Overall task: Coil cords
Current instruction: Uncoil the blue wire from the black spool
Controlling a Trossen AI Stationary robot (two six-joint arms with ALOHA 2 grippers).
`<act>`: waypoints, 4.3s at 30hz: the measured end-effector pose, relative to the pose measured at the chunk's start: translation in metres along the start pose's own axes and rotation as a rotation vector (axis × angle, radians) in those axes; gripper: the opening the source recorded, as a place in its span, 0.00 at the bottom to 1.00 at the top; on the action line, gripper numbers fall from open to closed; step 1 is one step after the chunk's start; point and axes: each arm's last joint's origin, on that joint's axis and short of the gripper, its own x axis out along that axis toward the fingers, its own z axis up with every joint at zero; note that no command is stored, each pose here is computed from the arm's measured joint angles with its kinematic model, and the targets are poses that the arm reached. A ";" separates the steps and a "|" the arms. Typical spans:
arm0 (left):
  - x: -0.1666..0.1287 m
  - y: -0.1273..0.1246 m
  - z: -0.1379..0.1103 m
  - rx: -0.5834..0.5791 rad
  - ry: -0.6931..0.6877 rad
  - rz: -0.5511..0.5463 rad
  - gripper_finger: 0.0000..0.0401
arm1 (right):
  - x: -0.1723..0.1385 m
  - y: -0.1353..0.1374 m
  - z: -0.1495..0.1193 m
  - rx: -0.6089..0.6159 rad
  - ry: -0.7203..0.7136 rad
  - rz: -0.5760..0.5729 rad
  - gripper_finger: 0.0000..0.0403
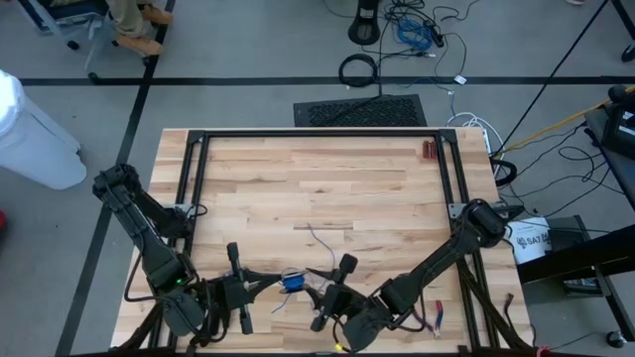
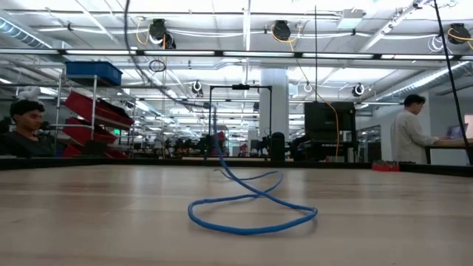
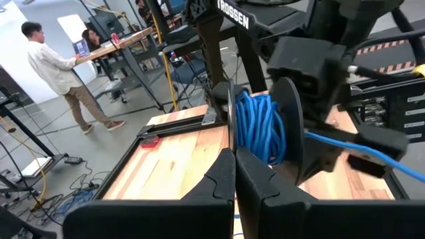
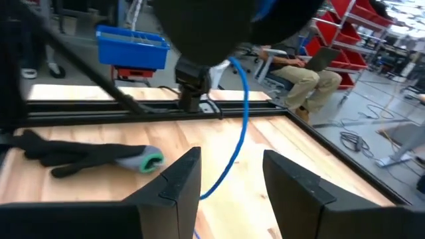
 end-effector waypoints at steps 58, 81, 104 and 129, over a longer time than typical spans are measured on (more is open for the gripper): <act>0.000 0.002 -0.005 0.028 0.026 0.057 0.00 | -0.078 0.024 0.041 -0.024 -0.270 0.063 0.00; 0.000 0.002 -0.005 0.030 0.026 0.056 0.00 | -0.126 0.008 0.055 -0.193 -0.126 -0.155 0.00; -0.046 -0.017 0.034 0.014 -0.135 -0.378 0.00 | -0.140 0.000 0.065 -0.154 -0.135 -0.128 0.00; -0.056 -0.007 0.037 0.064 -0.101 0.085 0.00 | -0.077 -0.006 -0.003 -0.191 0.006 -0.037 0.04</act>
